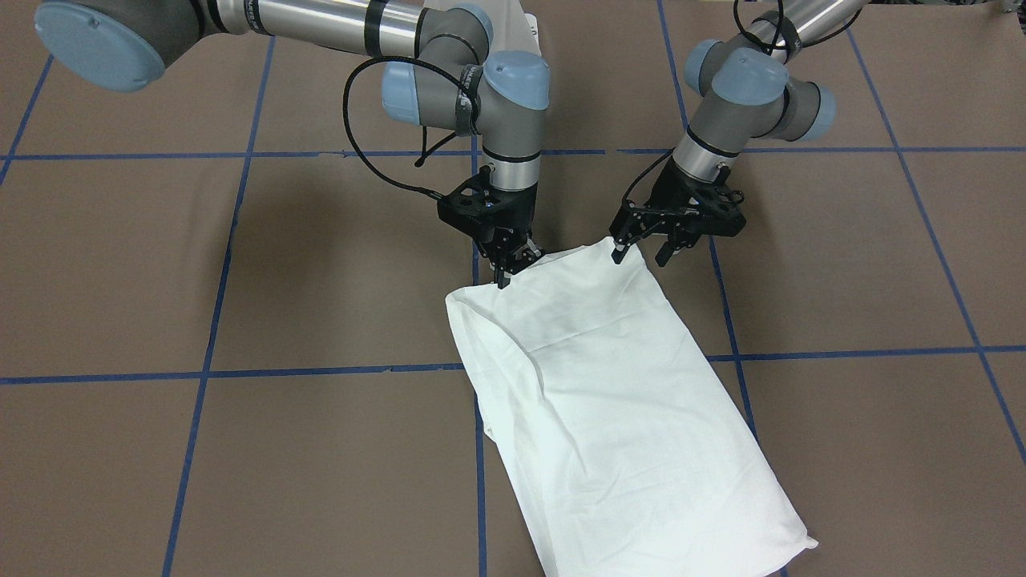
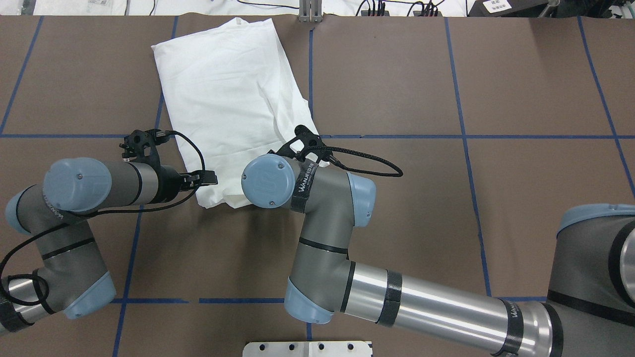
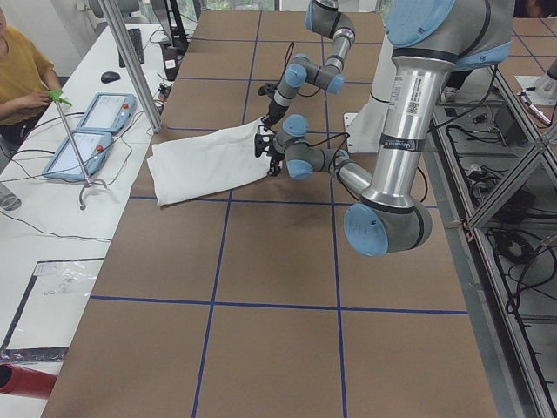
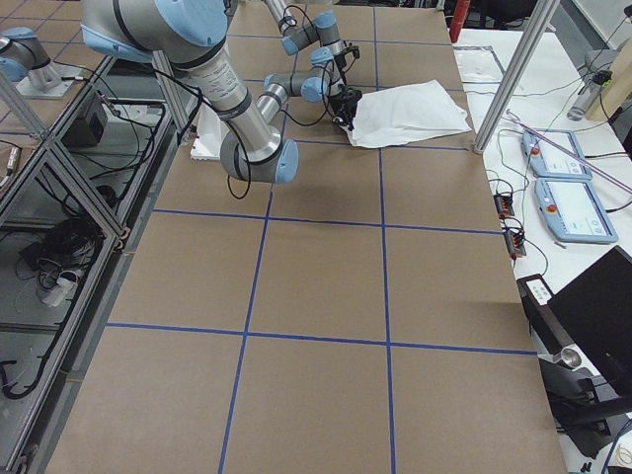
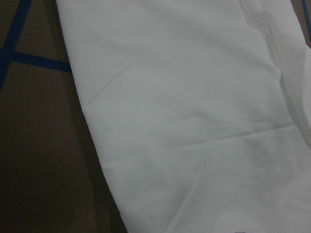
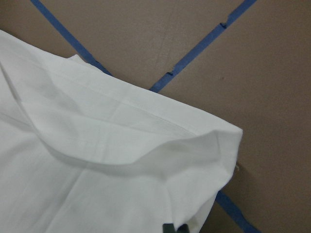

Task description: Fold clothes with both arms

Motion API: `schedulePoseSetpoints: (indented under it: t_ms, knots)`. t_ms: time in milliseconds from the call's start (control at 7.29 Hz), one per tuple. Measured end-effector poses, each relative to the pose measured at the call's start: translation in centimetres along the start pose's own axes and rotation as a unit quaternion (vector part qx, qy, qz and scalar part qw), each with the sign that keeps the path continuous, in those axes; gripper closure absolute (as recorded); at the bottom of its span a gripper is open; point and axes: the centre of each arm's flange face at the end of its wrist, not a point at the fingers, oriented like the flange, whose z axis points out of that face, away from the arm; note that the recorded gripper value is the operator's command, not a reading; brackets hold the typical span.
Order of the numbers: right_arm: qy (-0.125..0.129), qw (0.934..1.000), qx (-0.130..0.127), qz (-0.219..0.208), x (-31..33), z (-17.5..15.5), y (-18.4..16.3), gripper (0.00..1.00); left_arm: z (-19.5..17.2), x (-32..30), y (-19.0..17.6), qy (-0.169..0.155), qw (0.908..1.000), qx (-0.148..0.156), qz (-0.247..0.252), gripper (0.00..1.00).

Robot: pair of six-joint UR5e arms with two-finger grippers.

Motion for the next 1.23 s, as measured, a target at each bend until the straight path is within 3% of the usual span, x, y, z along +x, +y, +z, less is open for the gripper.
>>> schedulePoseSetpoints:
  t_ms: [548, 685, 823, 1234]
  knots:
    - [0.001, 1.0000, 0.001, 0.000, 0.1, 0.1, -0.1, 1.00, 0.6, 0.3, 1.6, 0.000, 0.9999, -0.014, 0.000, 0.30]
    - [0.001, 1.0000, 0.001, 0.000, 0.2, 0.1, -0.1, 1.00, 0.7, 0.3, 2.2, 0.000, 0.9998, -0.019, 0.001, 0.55]
    - [0.001, 1.0000, 0.001, 0.000, 0.3, 0.1, -0.1, 1.00, 0.8, 0.6, 2.7, 0.002, 0.9997, -0.023, 0.001, 0.97]
    - [0.000, 1.0000, 0.000, 0.000, 0.4, 0.1, -0.2, 1.00, -0.2, 2.1, 3.4, 0.019, 0.9995, -0.027, 0.002, 1.00]
